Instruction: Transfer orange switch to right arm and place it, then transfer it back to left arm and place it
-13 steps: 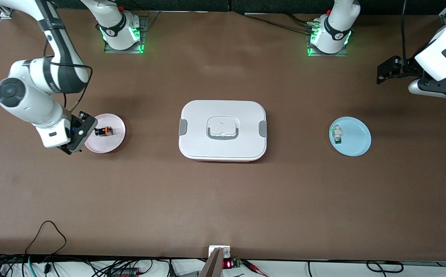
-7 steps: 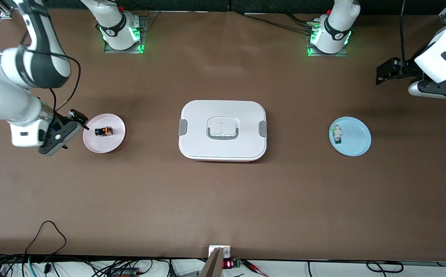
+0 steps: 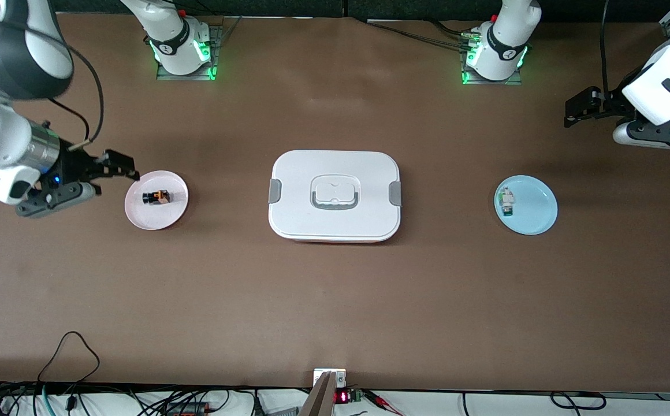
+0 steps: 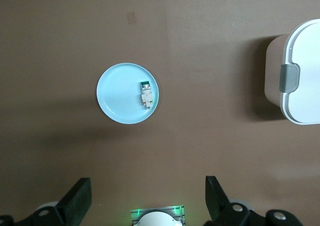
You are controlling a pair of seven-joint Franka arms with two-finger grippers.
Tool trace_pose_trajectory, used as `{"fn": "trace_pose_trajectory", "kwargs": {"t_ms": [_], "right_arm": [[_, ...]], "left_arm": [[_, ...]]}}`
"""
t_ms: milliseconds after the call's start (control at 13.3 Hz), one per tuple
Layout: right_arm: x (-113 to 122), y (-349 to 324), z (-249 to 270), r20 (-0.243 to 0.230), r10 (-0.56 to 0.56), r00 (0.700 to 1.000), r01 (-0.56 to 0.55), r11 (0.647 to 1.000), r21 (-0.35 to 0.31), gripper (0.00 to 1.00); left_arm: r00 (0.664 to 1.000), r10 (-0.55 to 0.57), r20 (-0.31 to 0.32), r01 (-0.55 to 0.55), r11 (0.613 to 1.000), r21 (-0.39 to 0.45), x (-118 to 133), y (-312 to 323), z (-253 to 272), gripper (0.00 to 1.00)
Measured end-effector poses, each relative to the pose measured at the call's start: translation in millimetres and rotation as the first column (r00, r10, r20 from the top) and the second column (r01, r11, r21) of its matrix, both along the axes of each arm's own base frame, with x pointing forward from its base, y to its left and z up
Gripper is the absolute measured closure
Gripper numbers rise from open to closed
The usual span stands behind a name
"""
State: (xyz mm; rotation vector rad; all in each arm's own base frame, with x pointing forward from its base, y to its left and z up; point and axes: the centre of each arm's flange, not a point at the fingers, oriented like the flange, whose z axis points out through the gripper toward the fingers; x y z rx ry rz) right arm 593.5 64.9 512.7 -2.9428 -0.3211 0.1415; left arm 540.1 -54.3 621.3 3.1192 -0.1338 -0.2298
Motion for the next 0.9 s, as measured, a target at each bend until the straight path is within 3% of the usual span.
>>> {"fn": "trace_pose_trajectory", "kwargs": {"t_ms": [151, 226, 452, 754, 904], "right_arm": [[-17, 27, 42, -0.038, -0.068, 0.997, 0.067, 0.997, -0.036, 0.0], [-24, 29, 57, -0.028, -0.088, 0.996, 0.086, 0.994, -0.06, 0.0], [-24, -50, 76, 0.024, -0.187, 0.982, 0.188, 0.971, -0.149, 0.0], [-31, -117, 79, -0.002, -0.379, 0.925, 0.371, 0.907, -0.197, 0.0], [-31, -127, 76, 0.007, -0.385, 0.923, 0.375, 0.894, -0.245, 0.0]], "left_arm": [[1.0, 0.0, 0.001, 0.0, 1.0, 0.0, 0, 0, 0, 0.0], [1.0, -0.001, 0.001, 0.001, 1.0, 0.0, 0, 0, 0, 0.0], [0.999, 0.0, 0.033, 0.0, 1.0, -0.004, 6, 0, 0, 0.0], [0.998, 0.002, 0.057, -0.001, 1.0, -0.009, 17, -1, -8, 0.0], [0.998, 0.002, 0.058, -0.001, 1.0, -0.01, 17, -1, -7, 0.0]]}}
